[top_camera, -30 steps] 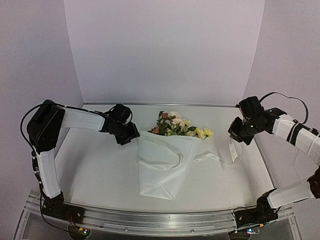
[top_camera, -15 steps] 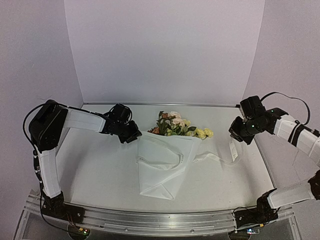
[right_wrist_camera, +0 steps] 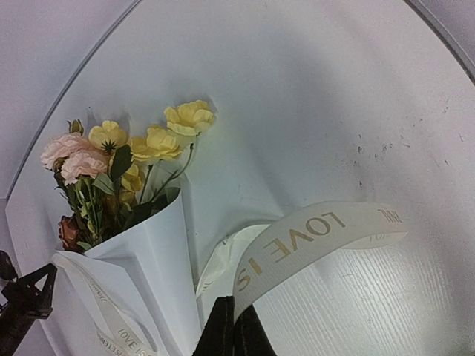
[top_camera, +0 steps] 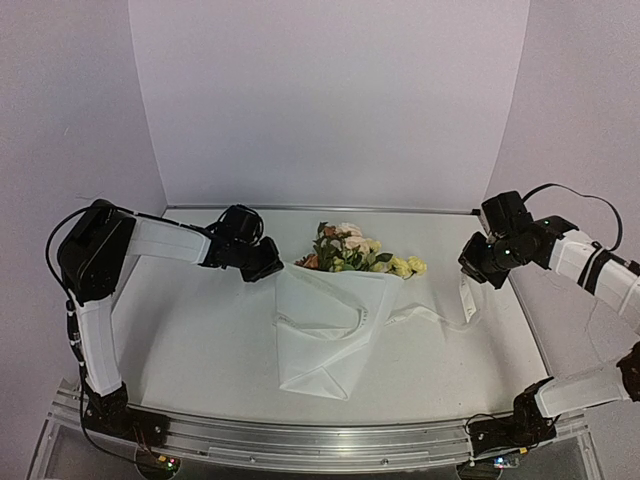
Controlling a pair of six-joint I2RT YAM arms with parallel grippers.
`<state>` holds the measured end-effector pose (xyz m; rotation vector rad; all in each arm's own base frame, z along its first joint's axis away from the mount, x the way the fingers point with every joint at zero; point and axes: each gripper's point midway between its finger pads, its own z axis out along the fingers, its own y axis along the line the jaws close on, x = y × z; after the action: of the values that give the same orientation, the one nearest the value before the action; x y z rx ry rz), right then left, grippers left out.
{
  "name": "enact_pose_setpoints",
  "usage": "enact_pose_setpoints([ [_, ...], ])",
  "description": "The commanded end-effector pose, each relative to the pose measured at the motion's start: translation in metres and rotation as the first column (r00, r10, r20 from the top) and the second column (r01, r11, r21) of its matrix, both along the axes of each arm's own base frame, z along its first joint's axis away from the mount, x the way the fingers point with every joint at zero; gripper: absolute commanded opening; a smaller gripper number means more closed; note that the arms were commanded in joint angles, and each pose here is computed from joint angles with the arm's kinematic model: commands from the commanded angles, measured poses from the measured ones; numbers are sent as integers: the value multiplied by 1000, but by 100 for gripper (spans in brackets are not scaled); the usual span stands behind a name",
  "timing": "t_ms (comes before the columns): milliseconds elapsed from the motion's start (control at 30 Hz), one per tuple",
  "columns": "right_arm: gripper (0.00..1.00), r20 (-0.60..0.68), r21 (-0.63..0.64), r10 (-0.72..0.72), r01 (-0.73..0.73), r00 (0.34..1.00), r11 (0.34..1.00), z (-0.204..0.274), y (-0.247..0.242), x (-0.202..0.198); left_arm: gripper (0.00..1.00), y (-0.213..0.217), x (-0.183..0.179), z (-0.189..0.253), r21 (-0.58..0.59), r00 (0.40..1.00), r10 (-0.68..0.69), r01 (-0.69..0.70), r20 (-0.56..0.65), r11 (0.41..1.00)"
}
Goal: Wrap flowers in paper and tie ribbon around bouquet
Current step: Adjust the left side of the ribbon on the folded bouquet.
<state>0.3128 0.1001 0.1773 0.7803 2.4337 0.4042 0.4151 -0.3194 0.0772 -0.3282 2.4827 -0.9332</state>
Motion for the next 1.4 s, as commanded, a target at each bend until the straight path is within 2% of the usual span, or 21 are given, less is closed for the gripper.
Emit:
enact_pose_setpoints([
  [0, 0, 57, 8, 11, -12, 998, 1000, 19, 1, 5, 0, -33, -4, 81, -106, 962, -130, 159, 238, 982],
  [67, 0, 69, 7, 12, -12, 998, 1000, 24, 1, 6, 0, -59, -22, 109, -131, 922, -218, 271, 321, 954],
  [133, 0, 82, 1, 13, -13, 997, 1000, 30, 0, 8, 0, -91, -46, 137, -129, 854, -318, 400, 413, 907],
  [233, 0, 93, -1, 13, -13, 996, 1000, 40, -1, 13, 0, -144, -100, 173, -101, 711, -467, 598, 526, 795],
  [300, 0, 100, 14, 12, -13, 995, 1000, 48, -2, 20, 0, -174, -138, 185, -100, 612, -546, 713, 572, 694],
  [467, 0, 106, 87, 12, -21, 994, 996, 65, -3, 38, 0, -228, -215, 182, -70, 391, -698, 895, 600, 441],
  [567, 0, 113, 132, 43, -58, 993, 990, 81, 9, 47, 0, -254, -241, 169, -51, 316, -755, 934, 574, 353],
  [600, 0, 114, 150, 52, -69, 992, 986, 84, 14, 50, 0, -261, -243, 158, -54, 312, -772, 939, 554, 341],
  [700, 0, 121, 189, 80, -102, 989, 977, 93, 28, 56, 14, -270, -234, 143, -59, 346, -780, 927, 521, 371],
  [800, 0, 129, 206, 114, -139, 985, 969, 100, 43, 58, 39, -263, -218, 154, -59, 405, -735, 892, 543, 448],
  [900, 0, 140, 206, 137, -165, 981, 965, 105, 56, 56, 50, -239, -203, 169, -89, 468, -682, 854, 562, 513],
  [967, 0, 152, 197, 154, -183, 976, 963, 109, 65, 52, 53, -215, -192, 191, -121, 510, -625, 822, 591, 556],
  [1100, 0, 169, 161, 166, -194, 971, 968, 111, 87, 38, 49, -154, -173, 192, -159, 614, -569, 743, 547, 650],
  [1233, 0, 198, 163, 169, -202, 966, 966, 107, 113, 23, 51, -89, -168, 152, 33, 671, -592, 649, 446, 760],
  [1367, 0, 219, 175, 216, -256, 952, 951, 107, 148, 12, 53, -42, -176, 101, 209, 703, -651, 617, 286, 758],
])
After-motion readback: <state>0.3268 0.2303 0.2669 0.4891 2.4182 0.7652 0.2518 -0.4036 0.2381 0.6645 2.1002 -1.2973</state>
